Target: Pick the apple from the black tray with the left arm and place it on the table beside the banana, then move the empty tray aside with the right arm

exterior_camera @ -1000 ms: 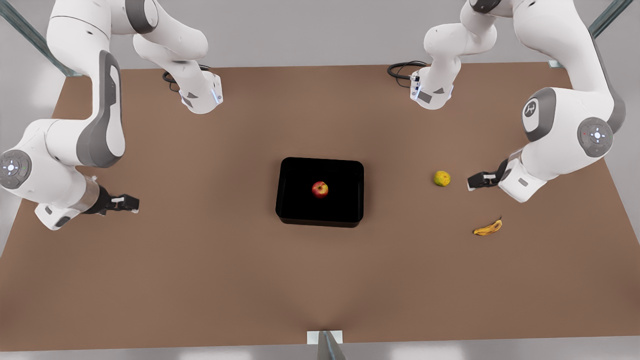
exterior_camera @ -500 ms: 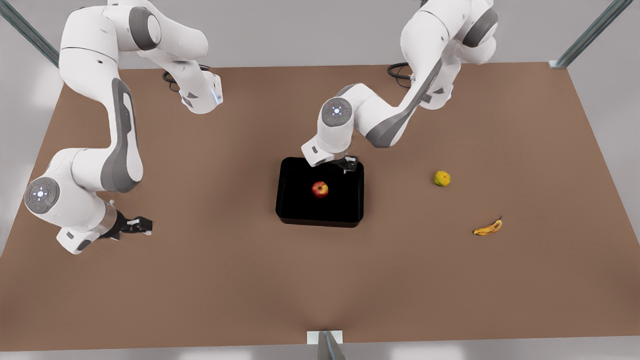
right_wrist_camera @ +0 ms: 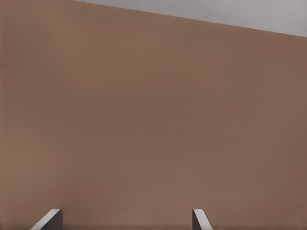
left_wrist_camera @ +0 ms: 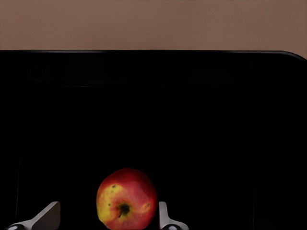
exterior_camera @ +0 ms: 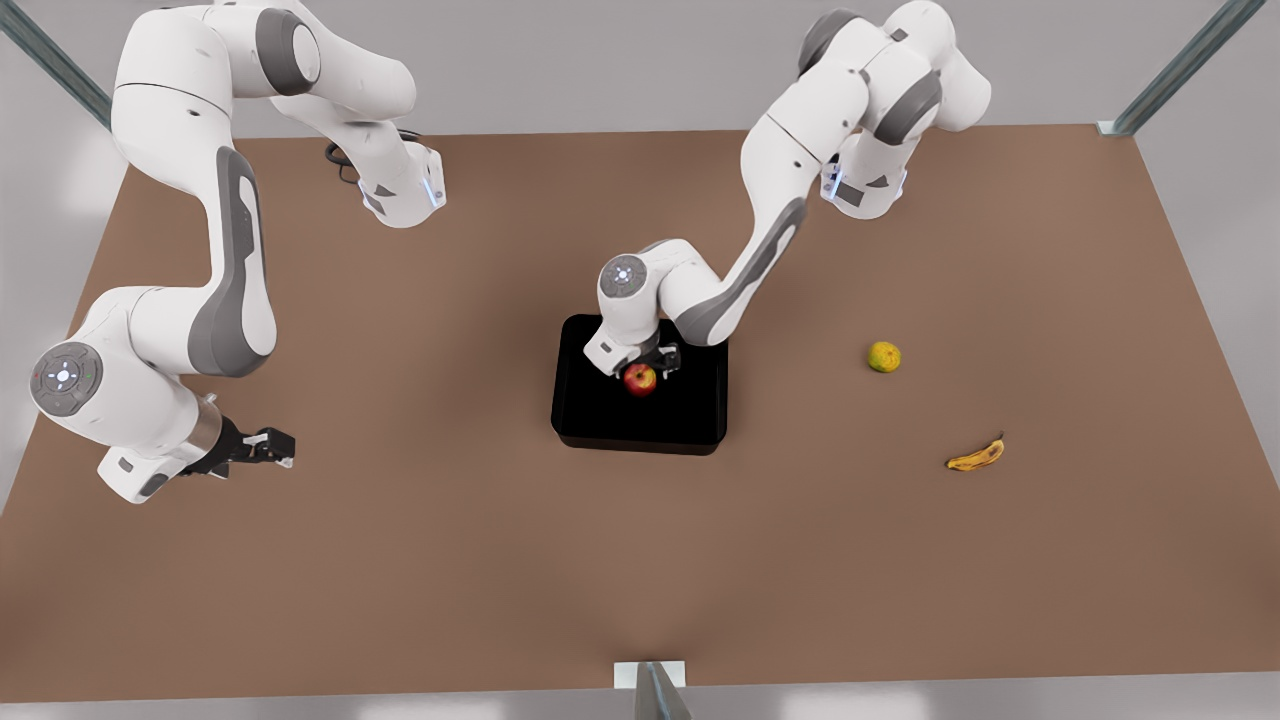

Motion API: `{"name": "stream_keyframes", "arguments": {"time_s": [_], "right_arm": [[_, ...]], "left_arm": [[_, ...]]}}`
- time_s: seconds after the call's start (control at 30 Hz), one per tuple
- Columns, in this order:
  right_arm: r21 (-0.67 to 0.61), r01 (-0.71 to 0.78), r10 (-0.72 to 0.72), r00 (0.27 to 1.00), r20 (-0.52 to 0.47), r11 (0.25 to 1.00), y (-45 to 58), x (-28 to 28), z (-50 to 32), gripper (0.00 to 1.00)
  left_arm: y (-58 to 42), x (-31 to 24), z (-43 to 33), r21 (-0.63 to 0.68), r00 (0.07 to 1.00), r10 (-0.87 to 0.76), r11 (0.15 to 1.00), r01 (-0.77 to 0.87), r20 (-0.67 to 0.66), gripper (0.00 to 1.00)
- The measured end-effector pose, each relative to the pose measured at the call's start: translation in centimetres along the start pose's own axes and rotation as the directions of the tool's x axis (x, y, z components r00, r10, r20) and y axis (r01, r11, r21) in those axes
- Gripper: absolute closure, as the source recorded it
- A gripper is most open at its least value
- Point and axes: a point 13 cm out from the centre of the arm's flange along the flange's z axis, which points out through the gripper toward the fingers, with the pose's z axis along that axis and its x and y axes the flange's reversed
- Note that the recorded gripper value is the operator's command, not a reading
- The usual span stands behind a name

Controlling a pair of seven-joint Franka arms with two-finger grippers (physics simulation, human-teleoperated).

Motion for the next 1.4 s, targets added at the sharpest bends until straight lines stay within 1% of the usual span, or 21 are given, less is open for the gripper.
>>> {"name": "stream_keyframes", "arguments": {"time_s": [0.23, 0.43, 0.57, 0.6, 0.63, 0.67, 0.83, 0.97, 1.07, 1.13, 1.2, 1.27, 1.33, 1.37, 1.4], "right_arm": [[0.001, 0.007, -0.007, 1.000, 0.000, 1.000, 0.0, 0.0, 0.0, 0.00], [0.001, 0.010, -0.010, 1.000, -0.001, 1.000, 0.0, 0.0, 0.0, 0.00], [0.001, 0.012, -0.012, 1.000, -0.001, 1.000, 0.0, 0.0, 0.0, 0.00], [0.001, 0.013, -0.013, 1.000, -0.001, 1.000, 0.0, 0.0, 0.0, 0.00], [0.001, 0.013, -0.013, 1.000, -0.001, 1.000, 0.0, 0.0, 0.0, 0.00], [0.001, 0.013, -0.013, 1.000, -0.001, 1.000, 0.0, 0.0, 0.0, 0.00], [0.001, 0.014, -0.014, 1.000, -0.001, 1.000, -0.1, 0.0, 0.0, 0.00], [0.002, 0.015, -0.015, 1.000, -0.001, 1.000, -0.1, 0.0, 0.0, 0.00], [-0.008, 0.035, -0.035, 0.999, 0.005, 0.999, 1.5, -0.2, -1.2, 0.00], [-0.041, 0.103, -0.101, 0.994, 0.028, 0.994, 7.6, -1.1, -5.1, 0.00], [-0.082, 0.163, -0.161, 0.987, 0.024, 0.983, 15.0, -0.3, -8.3, 0.00], [-0.101, 0.164, -0.165, 0.986, 0.001, 0.981, 19.3, 1.7, -10.9, 0.00], [-0.102, 0.160, -0.161, 0.987, -0.003, 0.982, 22.9, 4.2, -14.4, 0.00], [-0.102, 0.155, -0.157, 0.988, -0.014, 0.983, 24.4, 5.2, -15.1, 0.10], [-0.105, 0.148, -0.153, 0.988, -0.036, 0.983, 25.9, 6.3, -15.4, 0.10]], "left_arm": [[-0.9, -0.3, 1.8, 0.032, 0.996, -0.085, 0.996, 0.084, 0.038, 0.00], [-0.3, 0.9, 4.0, 0.018, 0.993, -0.107, 0.994, 0.106, 0.050, 0.00], [-0.4, 0.9, 4.2, 0.024, 0.990, -0.129, 0.992, 0.127, 0.061, 0.00], [-0.4, 0.9, 4.2, 0.026, 0.989, -0.135, 0.991, 0.134, 0.062, 0.03], [-0.4, 0.9, 4.2, 0.027, 0.988, -0.142, 0.990, 0.140, 0.064, 0.19], [-0.4, 0.8, 4.2, 0.029, 0.987, -0.148, 0.989, 0.147, 0.065, 0.26], [-0.4, 0.6, 3.8, 0.036, 0.982, -0.177, 0.984, 0.175, 0.070, 0.27], [1.1, -2.0, -1.6, 0.045, 0.968, -0.229, 0.973, 0.225, 0.104, 0.27], [5.8, -5.5, -7.0, 0.037, 0.943, -0.318, 0.948, 0.316, 0.098, 0.27], [11.2, -7.8, -9.6, 0.014, 0.919, -0.387, 0.922, 0.387, 0.072, 0.27], [17.9, -10.2, -11.3, -0.013, 0.889, -0.457, 0.889, 0.458, 0.038, 0.26], [25.5, -12.4, -10.4, -0.057, 0.857, -0.515, 0.856, 0.514, -0.004, 0.26], [32.7, -12.7, -7.4, -0.104, 0.836, -0.545, 0.836, 0.538, -0.056, 0.26], [35.5, -12.2, -5.6, -0.121, 0.833, -0.547, 0.835, 0.536, -0.082, 0.26], [38.3, -11.5, -3.9, -0.134, 0.830, -0.547, 0.835, 0.534, -0.106, 0.26]]}}
